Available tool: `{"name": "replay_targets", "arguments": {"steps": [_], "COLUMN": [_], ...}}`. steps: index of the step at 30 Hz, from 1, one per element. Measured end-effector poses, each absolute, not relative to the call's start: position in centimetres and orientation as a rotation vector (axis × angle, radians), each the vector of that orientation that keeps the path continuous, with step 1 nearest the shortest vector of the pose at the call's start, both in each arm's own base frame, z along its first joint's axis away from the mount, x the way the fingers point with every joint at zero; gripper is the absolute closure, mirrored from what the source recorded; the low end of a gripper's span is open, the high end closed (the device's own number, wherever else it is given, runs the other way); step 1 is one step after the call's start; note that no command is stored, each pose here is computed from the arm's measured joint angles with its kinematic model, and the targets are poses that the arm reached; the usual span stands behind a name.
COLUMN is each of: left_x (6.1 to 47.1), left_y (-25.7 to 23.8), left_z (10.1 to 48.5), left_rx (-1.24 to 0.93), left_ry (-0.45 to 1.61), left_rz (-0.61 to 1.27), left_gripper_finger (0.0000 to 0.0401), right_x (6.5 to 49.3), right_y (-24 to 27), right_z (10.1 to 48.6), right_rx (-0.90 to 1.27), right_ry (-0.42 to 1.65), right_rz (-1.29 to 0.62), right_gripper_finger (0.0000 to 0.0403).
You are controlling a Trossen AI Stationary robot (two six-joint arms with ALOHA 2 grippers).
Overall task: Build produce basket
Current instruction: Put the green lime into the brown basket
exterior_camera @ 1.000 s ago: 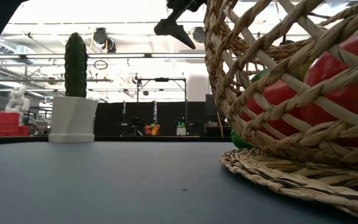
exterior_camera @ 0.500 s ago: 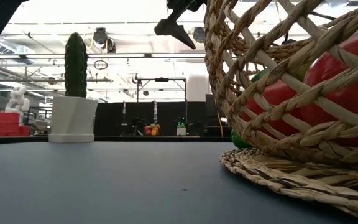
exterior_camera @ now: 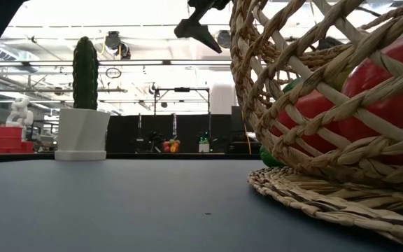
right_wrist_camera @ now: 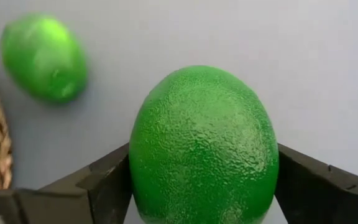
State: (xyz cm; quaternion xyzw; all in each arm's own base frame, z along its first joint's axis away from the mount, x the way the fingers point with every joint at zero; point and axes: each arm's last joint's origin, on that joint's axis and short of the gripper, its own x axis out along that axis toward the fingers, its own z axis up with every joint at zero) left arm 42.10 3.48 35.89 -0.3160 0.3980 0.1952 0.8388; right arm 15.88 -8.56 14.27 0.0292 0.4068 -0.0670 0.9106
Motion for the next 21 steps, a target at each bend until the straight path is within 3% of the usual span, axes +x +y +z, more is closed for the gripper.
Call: {"name": "replay_targets", "arguments": {"steps": [21], "left_x": [42.1], "left_y": [3.1], "left_z": [35.9], "left_rx": [-0.583], "left_ry": [0.868], "left_rz": [0.336], "left_gripper_finger": [0.0011], "right_x": [15.3], "right_y": [-9.5], "right_z": [27.7], "right_rx": [-0.058], "right_ry": [0.450], "right_rz": [-0.606], "right_gripper_finger": [0.0083]}}
